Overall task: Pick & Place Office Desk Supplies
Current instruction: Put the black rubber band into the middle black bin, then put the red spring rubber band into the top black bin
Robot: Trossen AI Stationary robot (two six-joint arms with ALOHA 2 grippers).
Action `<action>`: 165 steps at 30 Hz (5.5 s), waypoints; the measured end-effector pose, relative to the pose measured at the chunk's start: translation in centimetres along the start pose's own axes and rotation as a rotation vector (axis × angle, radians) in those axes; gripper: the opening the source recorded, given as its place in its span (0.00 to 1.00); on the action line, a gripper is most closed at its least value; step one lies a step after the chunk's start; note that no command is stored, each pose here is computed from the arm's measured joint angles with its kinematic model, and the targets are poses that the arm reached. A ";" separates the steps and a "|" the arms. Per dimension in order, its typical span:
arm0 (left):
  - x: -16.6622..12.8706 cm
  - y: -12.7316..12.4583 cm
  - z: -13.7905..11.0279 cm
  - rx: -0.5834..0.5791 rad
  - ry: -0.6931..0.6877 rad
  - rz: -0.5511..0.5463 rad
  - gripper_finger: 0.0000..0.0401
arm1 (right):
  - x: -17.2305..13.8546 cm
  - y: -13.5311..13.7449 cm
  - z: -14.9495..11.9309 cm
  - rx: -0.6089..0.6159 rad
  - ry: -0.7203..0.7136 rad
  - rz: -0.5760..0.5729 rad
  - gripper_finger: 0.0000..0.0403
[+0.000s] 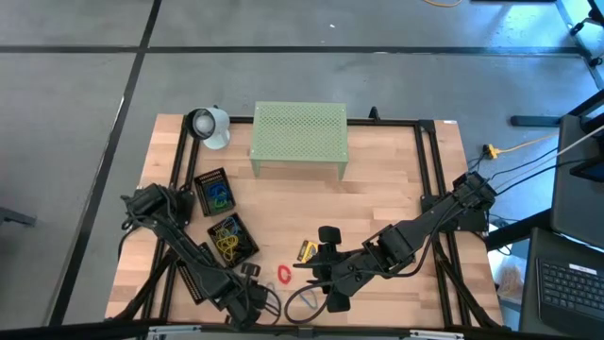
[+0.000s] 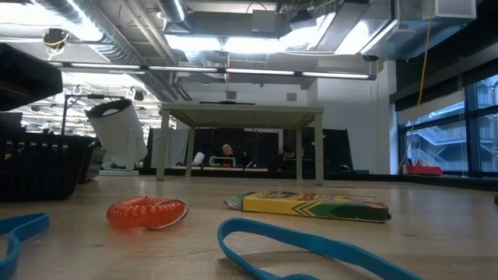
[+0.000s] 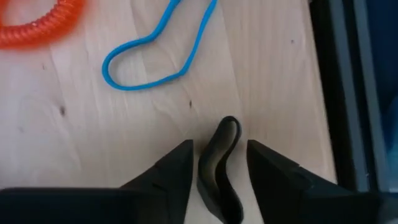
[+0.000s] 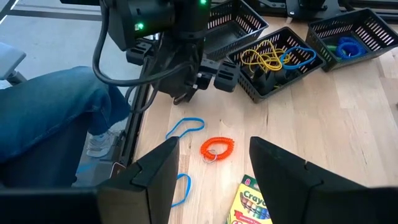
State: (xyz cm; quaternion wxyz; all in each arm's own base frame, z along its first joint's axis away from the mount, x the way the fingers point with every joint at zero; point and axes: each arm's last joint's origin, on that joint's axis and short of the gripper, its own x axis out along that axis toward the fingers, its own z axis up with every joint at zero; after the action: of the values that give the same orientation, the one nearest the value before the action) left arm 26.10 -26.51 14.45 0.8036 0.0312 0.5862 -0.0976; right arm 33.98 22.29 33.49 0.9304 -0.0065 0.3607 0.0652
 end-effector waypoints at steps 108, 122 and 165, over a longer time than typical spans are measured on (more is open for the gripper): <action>1.0 9.7 1.3 0.293 -0.312 -0.020 0.48 | 0.6 -1.8 1.2 0.053 -0.055 -0.021 0.49; 3.4 10.2 1.2 0.350 -0.316 -0.049 0.43 | 0.9 -2.9 1.5 0.073 -0.056 -0.043 0.49; -16.7 15.6 -7.0 -0.589 -0.437 0.547 0.04 | 0.9 -2.9 1.5 0.073 -0.057 -0.040 0.49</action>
State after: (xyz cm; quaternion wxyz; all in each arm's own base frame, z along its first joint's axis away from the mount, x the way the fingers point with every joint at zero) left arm 17.68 -8.07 27.12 0.8794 -0.0665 0.3759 0.2846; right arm 36.04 19.61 33.92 0.9410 0.0223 0.3361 0.0336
